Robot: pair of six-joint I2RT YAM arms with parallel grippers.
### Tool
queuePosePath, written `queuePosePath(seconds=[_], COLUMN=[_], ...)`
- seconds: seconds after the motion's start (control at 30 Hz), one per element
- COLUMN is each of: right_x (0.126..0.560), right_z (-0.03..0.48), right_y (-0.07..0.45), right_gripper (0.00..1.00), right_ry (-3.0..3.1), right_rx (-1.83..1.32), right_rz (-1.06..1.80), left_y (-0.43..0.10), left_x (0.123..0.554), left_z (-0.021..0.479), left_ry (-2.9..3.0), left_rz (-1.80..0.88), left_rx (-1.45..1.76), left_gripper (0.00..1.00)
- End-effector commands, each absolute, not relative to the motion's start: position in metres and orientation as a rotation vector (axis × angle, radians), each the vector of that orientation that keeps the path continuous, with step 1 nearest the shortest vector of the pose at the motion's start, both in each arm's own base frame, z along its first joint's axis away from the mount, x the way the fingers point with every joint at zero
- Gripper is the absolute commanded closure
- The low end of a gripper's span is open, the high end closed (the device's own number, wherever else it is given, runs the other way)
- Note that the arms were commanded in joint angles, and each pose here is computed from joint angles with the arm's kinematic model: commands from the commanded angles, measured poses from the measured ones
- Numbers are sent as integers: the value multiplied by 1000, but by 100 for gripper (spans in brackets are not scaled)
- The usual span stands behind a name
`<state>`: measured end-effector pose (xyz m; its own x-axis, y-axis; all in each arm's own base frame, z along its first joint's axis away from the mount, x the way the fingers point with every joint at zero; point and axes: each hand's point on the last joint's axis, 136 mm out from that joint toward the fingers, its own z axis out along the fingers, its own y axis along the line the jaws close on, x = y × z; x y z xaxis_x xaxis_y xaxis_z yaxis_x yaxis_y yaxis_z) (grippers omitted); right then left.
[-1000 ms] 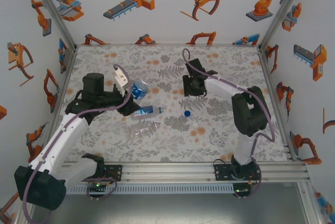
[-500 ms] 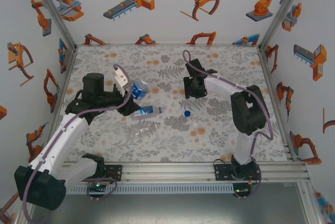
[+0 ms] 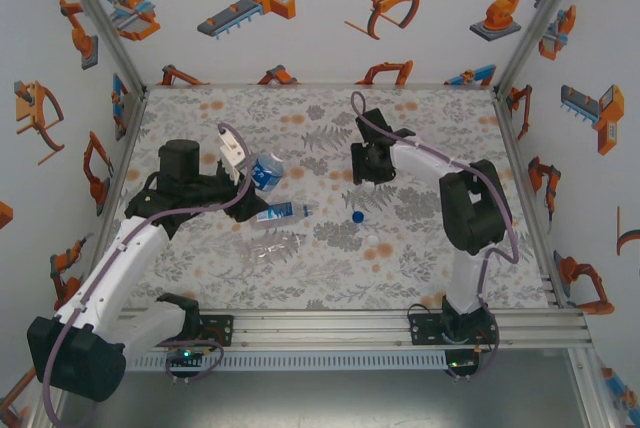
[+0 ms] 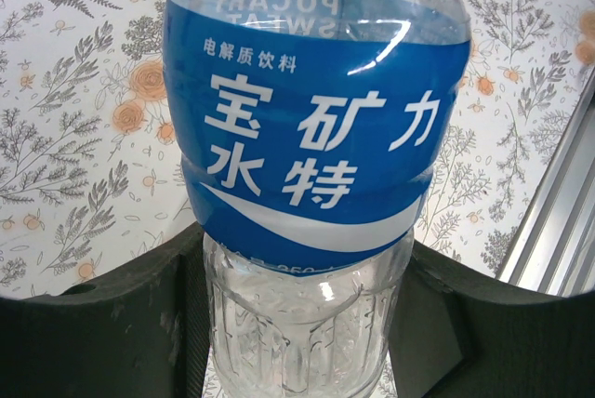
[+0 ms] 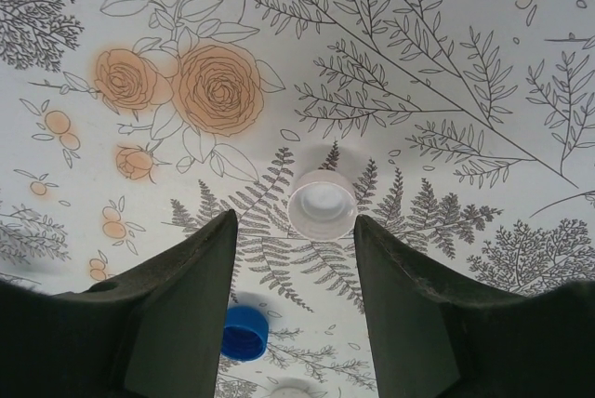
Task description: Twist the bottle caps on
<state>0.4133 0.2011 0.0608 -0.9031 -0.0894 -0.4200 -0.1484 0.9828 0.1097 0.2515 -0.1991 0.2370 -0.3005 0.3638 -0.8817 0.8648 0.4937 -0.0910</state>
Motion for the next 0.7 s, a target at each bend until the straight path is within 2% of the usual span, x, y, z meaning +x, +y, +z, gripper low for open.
queuePosePath(seconds=[0.0, 0.67], right_x=[415, 412], right_z=[59, 43], right_y=[200, 199], right_gripper=[49, 50], right_ry=[2718, 2748], right_rx=[-166, -156], right_rz=[192, 190], left_y=[-199, -200], left_x=[247, 246], left_z=[237, 236], left_ry=[1864, 1863], left_rz=[-728, -727], left_rx=[1045, 1050], left_gripper=[96, 96])
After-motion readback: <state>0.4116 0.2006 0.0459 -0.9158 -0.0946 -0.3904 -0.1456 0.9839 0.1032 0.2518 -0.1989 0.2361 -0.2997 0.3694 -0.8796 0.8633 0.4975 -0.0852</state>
